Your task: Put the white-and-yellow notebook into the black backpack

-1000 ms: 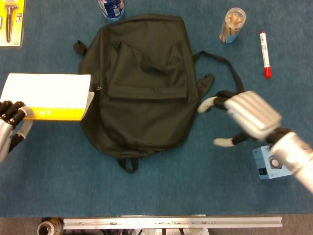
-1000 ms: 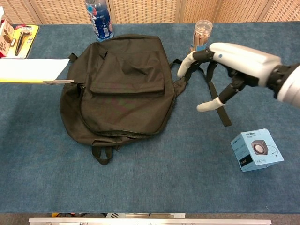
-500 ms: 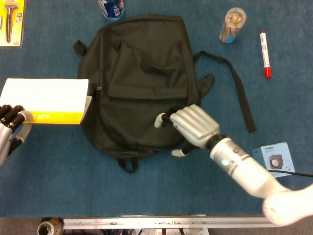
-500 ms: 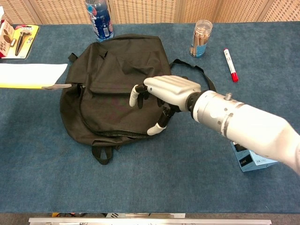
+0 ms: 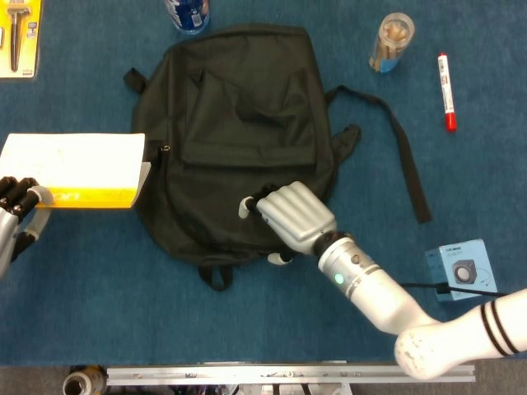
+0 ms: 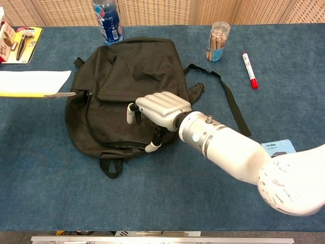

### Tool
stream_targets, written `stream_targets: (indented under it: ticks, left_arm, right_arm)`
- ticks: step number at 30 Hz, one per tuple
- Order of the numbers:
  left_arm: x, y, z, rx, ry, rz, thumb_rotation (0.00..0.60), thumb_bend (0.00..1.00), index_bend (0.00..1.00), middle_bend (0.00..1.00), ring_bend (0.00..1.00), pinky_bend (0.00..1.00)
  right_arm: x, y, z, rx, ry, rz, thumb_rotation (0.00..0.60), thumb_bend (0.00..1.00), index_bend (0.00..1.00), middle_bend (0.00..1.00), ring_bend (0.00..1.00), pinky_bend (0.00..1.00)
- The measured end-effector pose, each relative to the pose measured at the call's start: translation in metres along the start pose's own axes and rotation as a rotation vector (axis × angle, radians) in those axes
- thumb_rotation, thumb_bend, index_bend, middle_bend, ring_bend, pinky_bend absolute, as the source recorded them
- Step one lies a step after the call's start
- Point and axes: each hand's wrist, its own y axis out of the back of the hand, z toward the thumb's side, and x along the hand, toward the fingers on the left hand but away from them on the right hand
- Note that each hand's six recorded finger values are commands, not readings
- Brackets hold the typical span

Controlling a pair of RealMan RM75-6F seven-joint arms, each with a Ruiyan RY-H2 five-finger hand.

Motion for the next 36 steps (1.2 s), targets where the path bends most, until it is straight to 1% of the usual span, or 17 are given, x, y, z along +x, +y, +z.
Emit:
stream_targets:
  ticks: [10,12,18,21,24,26,29,31,33,34,36]
  left_arm:
    - [-0.004,-0.001,-0.008,0.001,0.023,-0.005,0.6,0.35,0.57,0.62,0.58,0.68]
    - [-0.005,-0.001,-0.008,0.0,0.025,-0.004,0.6,0.35,0.57,0.62,0.58,0.68]
    - [-0.006,0.001,-0.009,0.0,0.023,0.002,0.6,0.35,0.57,0.62,0.58,0.68]
    - [-0.006,0.001,-0.01,0.0,0.024,0.002,0.6,0.35,0.57,0.62,0.58,0.68]
    - [-0.006,0.001,-0.011,-0.001,0.027,0.003,0.6,0.35,0.57,0.62,0.58,0.68]
    - [-0.006,0.001,-0.011,-0.002,0.028,0.002,0.6,0.35,0.57,0.62,0.58,0.68]
    - [-0.006,0.001,-0.013,-0.003,0.032,0.002,0.6,0.35,0.57,0.62,0.58,0.68]
    - [-0.005,0.002,-0.015,-0.004,0.031,0.003,0.6,0.35,0.57,0.62,0.58,0.68]
    - [-0.004,0.005,-0.016,-0.006,0.026,0.004,0.6,0.35,0.57,0.62,0.58,0.68]
    - [-0.003,0.005,-0.016,-0.011,0.024,0.005,0.6,0.35,0.57,0.62,0.58,0.68]
    - [-0.001,0.008,-0.016,-0.029,0.019,0.008,0.6,0.35,0.57,0.62,0.58,0.68]
  right_arm:
    - [-0.017,-0.016,0.004,0.076,-0.023,-0.021,0.6,0.05,0.34,0.39,0.26,0.42]
    - [-0.02,-0.018,0.004,0.086,-0.029,-0.031,0.6,0.08,0.34,0.39,0.26,0.42]
    - [-0.026,-0.014,0.002,0.111,-0.044,-0.064,0.6,0.32,0.34,0.39,0.26,0.42]
    - [-0.028,-0.011,-0.003,0.118,-0.06,-0.075,0.6,0.47,0.34,0.39,0.26,0.42]
    - [-0.032,-0.007,-0.006,0.117,-0.072,-0.089,0.6,0.56,0.35,0.41,0.28,0.44]
    - [-0.035,-0.003,-0.008,0.119,-0.077,-0.108,0.6,0.61,0.39,0.43,0.31,0.47]
    - [-0.039,0.007,-0.011,0.12,-0.084,-0.152,0.6,0.69,0.49,0.5,0.39,0.55]
    - [-0.042,0.016,-0.013,0.111,-0.09,-0.192,0.6,0.74,0.59,0.56,0.48,0.64]
    - [-0.046,0.024,-0.016,0.103,-0.096,-0.225,0.6,0.79,0.67,0.62,0.56,0.72]
    - [-0.048,0.03,-0.017,0.1,-0.1,-0.245,0.6,0.82,0.7,0.64,0.59,0.75]
    - [-0.05,0.039,-0.019,0.096,-0.106,-0.274,0.6,0.85,0.73,0.66,0.63,0.79]
